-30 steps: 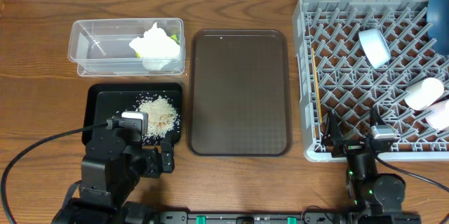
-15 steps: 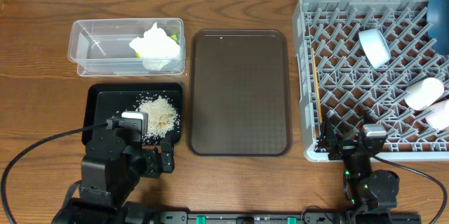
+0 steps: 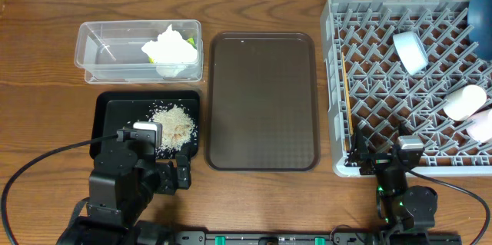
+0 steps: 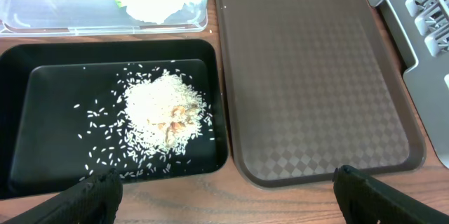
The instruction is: Sort waste into correct bins and load items into the dishwasher rack
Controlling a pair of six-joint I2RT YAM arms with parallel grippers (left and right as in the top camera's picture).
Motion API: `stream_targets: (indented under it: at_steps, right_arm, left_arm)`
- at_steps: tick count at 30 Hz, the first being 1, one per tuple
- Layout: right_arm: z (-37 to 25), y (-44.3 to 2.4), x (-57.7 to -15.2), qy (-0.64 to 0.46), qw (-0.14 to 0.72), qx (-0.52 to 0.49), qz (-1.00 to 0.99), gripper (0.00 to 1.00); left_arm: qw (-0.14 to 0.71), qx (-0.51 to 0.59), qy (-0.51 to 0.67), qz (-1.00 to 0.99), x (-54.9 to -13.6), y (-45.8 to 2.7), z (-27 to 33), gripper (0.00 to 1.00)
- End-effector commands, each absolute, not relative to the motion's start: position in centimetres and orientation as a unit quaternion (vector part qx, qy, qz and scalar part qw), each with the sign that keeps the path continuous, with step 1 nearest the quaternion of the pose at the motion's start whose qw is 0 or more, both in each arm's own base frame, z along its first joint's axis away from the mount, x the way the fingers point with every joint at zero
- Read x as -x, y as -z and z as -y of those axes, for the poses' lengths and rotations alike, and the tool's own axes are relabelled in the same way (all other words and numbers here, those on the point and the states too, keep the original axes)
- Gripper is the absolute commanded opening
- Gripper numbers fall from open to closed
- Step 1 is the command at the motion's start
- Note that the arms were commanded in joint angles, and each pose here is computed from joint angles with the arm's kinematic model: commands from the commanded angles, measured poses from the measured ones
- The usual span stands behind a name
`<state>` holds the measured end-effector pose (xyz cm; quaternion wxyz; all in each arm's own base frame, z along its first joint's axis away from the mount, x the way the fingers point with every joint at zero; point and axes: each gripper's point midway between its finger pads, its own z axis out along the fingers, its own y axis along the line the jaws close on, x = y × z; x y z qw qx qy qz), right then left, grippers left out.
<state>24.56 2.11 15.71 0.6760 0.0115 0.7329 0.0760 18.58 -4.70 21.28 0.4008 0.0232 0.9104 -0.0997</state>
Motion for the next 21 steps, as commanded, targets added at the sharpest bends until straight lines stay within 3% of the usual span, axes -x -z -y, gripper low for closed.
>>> stream_targets:
  at_steps: [1,21]
  right_arm:
    - [-2.53,-15.69,-24.50,-0.080,0.676,-0.002,-0.733,0.99]
    - [-2.53,-15.70,-24.50,-0.080,0.676,-0.002,-0.732,0.99]
  left_arm:
    - [0.402,-0.019,0.101,-0.910,-18.53,-21.25,4.65,0.98]
    - [0.395,-0.009,0.087,-0.914,-18.05,-20.80,3.85,0.98]
